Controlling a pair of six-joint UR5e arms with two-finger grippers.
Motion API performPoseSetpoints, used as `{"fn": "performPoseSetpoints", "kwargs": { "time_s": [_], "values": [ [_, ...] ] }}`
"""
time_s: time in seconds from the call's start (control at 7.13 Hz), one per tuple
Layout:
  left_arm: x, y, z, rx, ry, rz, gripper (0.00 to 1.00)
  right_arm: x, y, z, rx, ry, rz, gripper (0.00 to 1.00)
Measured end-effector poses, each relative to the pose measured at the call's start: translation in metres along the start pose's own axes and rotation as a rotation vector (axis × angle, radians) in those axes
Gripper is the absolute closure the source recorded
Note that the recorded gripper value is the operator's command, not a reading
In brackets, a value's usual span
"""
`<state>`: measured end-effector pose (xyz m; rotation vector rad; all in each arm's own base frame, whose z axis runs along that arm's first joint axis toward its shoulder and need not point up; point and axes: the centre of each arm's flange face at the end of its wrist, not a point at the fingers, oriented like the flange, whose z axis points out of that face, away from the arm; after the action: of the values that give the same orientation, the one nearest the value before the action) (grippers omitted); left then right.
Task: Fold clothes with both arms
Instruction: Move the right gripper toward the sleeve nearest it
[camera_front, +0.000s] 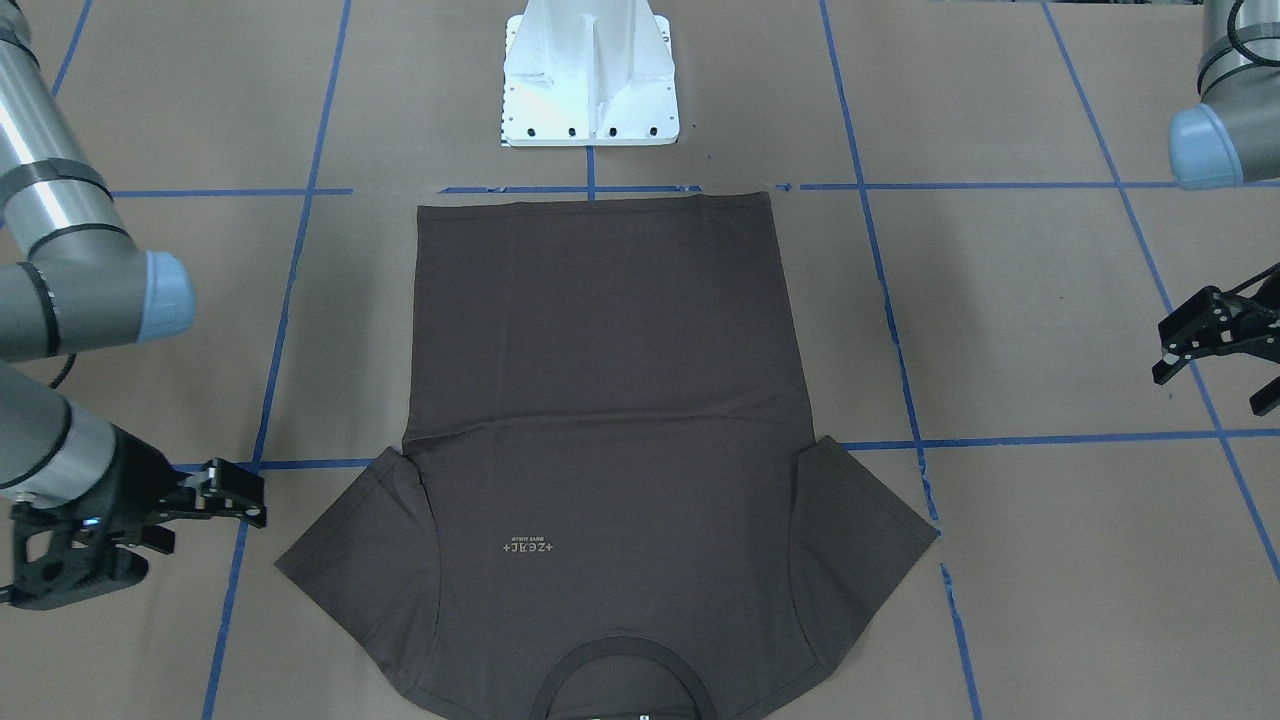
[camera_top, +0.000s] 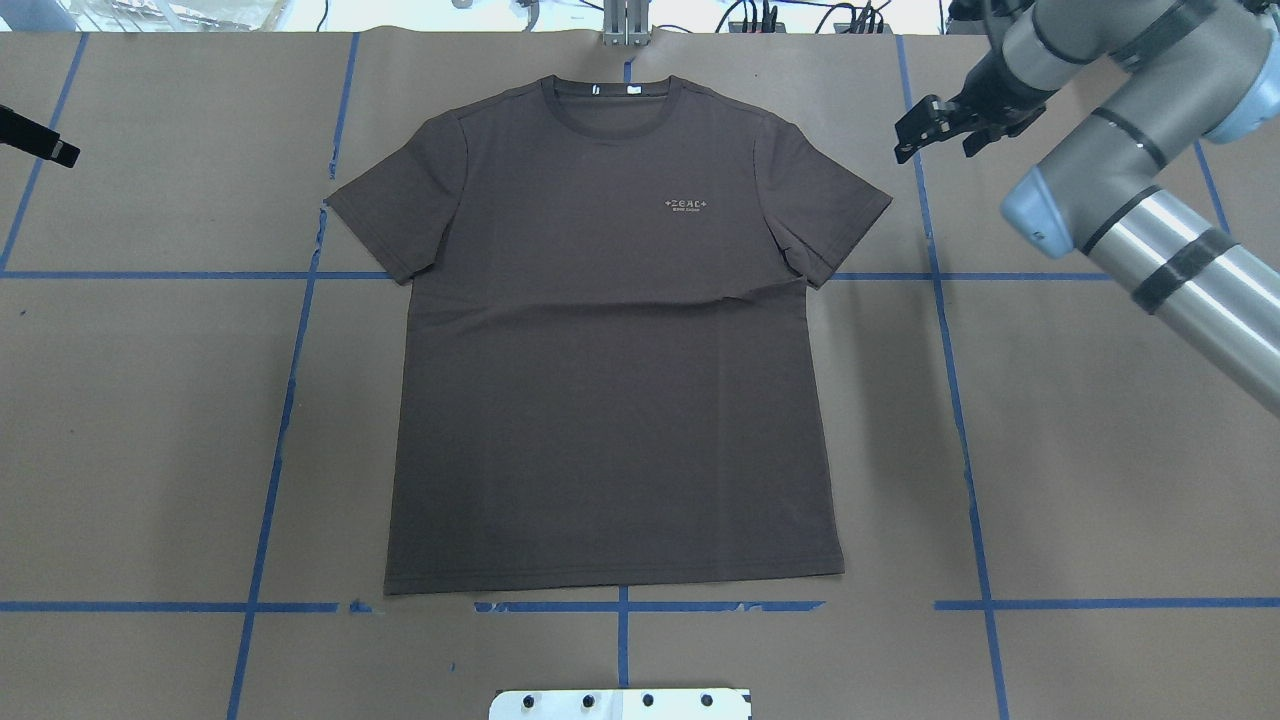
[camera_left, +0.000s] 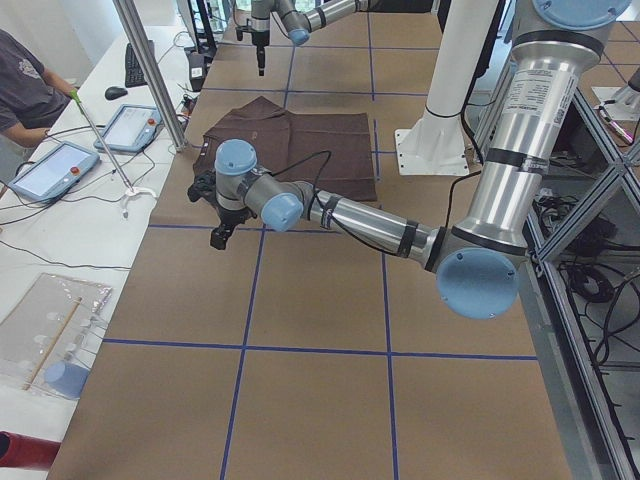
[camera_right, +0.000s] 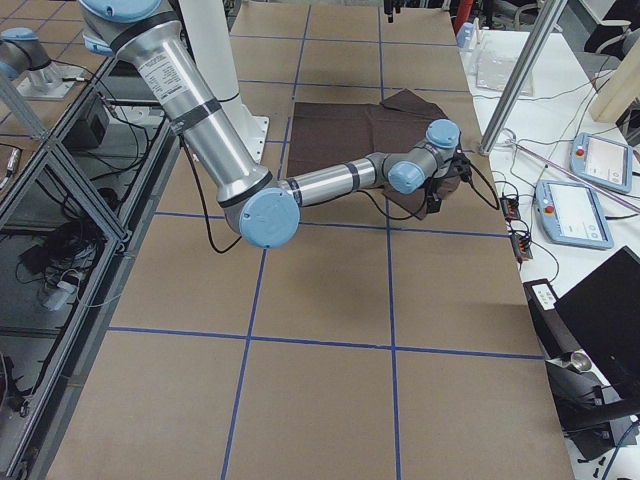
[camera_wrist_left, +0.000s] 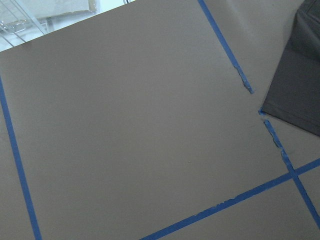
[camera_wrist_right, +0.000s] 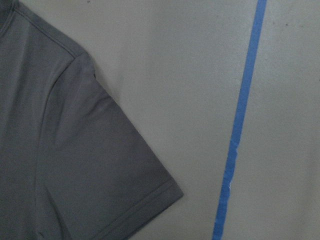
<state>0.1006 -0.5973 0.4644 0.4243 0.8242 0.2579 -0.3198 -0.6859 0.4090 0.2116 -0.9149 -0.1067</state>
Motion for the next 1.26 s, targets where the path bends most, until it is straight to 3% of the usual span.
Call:
{"fn": "performPoseSetpoints", "kwargs": {
  "time_s": [0.56, 1.26],
  "values": [
    [0.006, -0.003, -0.005, 0.014, 0.006, -0.025, 0.0, -0.02, 0.01, 0.062, -0.014, 0.063, 0.033, 0.15],
    [0.011, -0.004, -0.01, 0.024, 0.01, -0.028, 0.0, -0.022, -0.002, 0.083, -0.021, 0.111, 0.045, 0.21]
  ]
}}
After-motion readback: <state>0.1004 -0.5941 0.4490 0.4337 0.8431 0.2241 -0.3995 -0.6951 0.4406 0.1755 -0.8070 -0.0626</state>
